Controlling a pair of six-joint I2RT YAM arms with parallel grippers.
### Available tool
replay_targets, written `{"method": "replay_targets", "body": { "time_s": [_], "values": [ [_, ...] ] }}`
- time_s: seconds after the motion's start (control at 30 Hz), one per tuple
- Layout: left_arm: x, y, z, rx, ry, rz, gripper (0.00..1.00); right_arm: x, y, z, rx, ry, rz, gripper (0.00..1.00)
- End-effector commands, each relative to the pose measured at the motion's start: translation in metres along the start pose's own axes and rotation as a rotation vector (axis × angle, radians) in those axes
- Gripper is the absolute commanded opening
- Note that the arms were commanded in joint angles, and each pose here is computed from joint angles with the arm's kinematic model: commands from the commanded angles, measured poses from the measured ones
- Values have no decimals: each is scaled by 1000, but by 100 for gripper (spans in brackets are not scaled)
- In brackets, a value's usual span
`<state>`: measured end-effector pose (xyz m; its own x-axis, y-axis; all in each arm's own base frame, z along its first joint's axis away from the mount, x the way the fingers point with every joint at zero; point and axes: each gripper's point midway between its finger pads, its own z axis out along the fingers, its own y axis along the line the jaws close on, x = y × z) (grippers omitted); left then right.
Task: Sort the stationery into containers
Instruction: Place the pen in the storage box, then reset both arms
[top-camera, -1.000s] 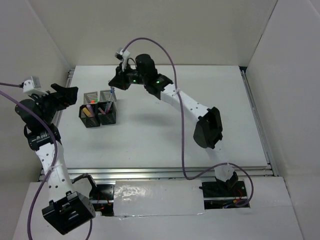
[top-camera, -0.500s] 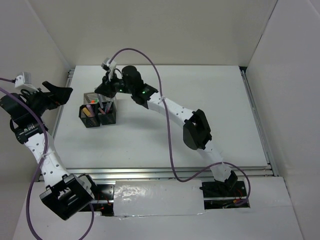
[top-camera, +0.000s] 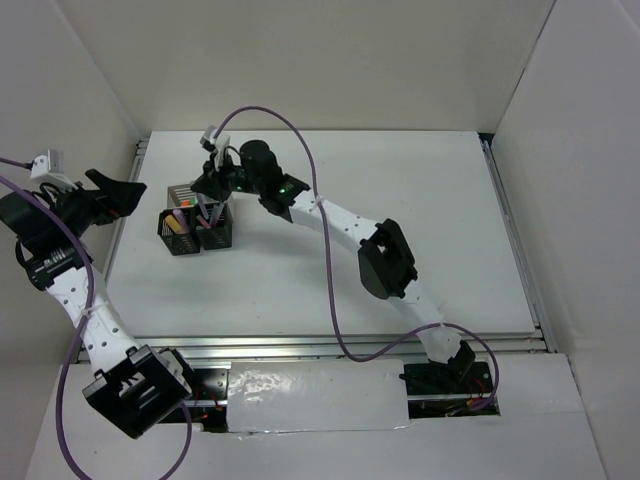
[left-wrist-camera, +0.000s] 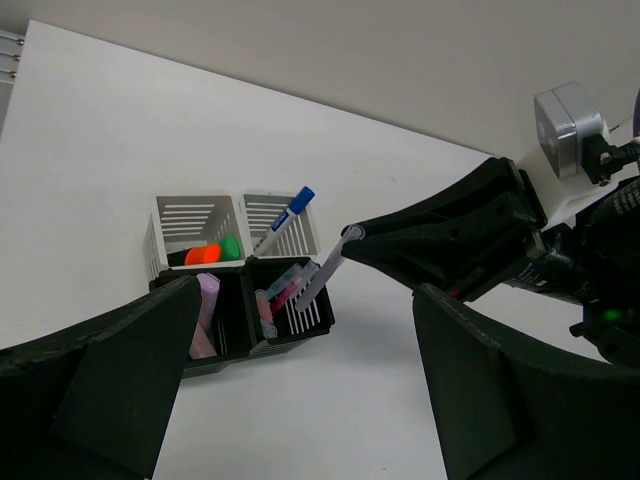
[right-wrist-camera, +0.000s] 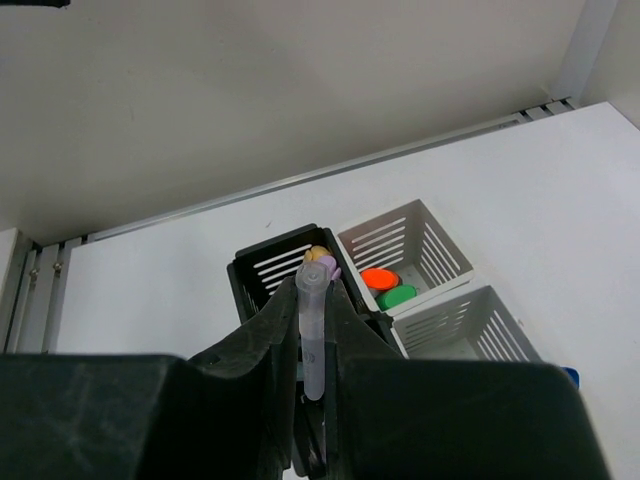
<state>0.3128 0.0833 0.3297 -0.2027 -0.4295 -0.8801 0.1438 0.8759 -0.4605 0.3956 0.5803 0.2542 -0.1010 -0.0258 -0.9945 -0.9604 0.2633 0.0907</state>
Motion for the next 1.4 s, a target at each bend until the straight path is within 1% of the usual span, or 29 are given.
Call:
{"method": "replay_targets", "body": {
  "time_s": [0.0,0.2,0.3,0.33,0.4,0.43,0.5,0.53,0.63,0.7,0.73,0.77,0.8,0.83,0.87,0.9,0.93,0.97,1.0,1.03,1.07,1.1,1.13,1.17,1.2,1.23,1.3,1.33,1.37],
  "values": [
    [-13,-10,-5,34,-23,66,99,-5,6,11,-6,-55,-46,0],
    [-12,-6,-5,31,-15,64,99,8,-2,16,17,-43,-78,0],
    [-7,0,-2,32,10,50,99,13,-1,17,27,-36,-94,5],
    [-7,0,-2,32,16,50,99,18,0,17,26,-24,-93,11],
    [-5,4,-1,21,26,49,99,23,2,18,17,-9,-89,18],
    [-6,6,-1,18,27,53,99,28,5,19,10,2,-85,33],
    [-7,7,0,15,25,58,99,28,6,17,4,9,-76,51],
    [-8,7,1,14,24,66,99,27,8,17,8,10,-68,57],
    [-12,10,3,-3,26,95,99,10,10,10,24,3,-50,61],
    [-5,16,9,-19,69,68,99,-5,10,4,31,-11,-45,64],
    [-12,14,10,-22,70,100,99,-22,13,-1,33,-31,-46,65],
    [-4,19,13,-34,108,72,99,-30,11,-7,40,-29,-45,68],
    [-10,16,18,-47,116,126,99,-57,12,-19,51,-61,-25,69],
    [-6,21,22,-61,140,129,99,-65,10,-26,70,-56,-2,70],
    [2,14,28,-50,177,131,99,-78,6,-36,84,-65,11,72],
    [-1,12,32,-55,185,186,99,-103,-2,-59,113,-74,34,73],
    [6,2,40,-13,214,267,99,-134,-16,-86,154,-107,34,74],
    [11,-8,46,12,227,277,99,-127,-15,-87,156,-75,57,75],
    [15,-9,52,-9,244,341,99,-142,-27,-116,201,-54,71,76],
    [24,-14,59,-5,273,368,99,-147,-36,-133,240,-36,69,77],
    [37,-36,70,46,312,405,99,-163,-37,-158,271,-35,60,78],
    [42,-35,77,3,335,418,99,-155,-60,-190,341,24,83,78],
    [56,-36,88,4,384,410,99,-131,-76,-209,390,88,99,79],
    [69,-56,95,50,436,425,99,-146,-77,-242,438,75,87,79],
    [84,-54,106,50,495,411,99,-137,-102,-280,523,100,106,80],
    [94,-64,112,79,526,409,99,-123,-102,-310,566,132,121,80],
    [105,-70,122,102,549,373,99,-108,-126,-369,687,174,110,81],
    [106,-76,126,114,540,376,99,-74,-133,-391,736,229,147,82],
    [113,-75,128,106,544,355,99,-84,-128,-419,790,208,113,82]
  ]
}}
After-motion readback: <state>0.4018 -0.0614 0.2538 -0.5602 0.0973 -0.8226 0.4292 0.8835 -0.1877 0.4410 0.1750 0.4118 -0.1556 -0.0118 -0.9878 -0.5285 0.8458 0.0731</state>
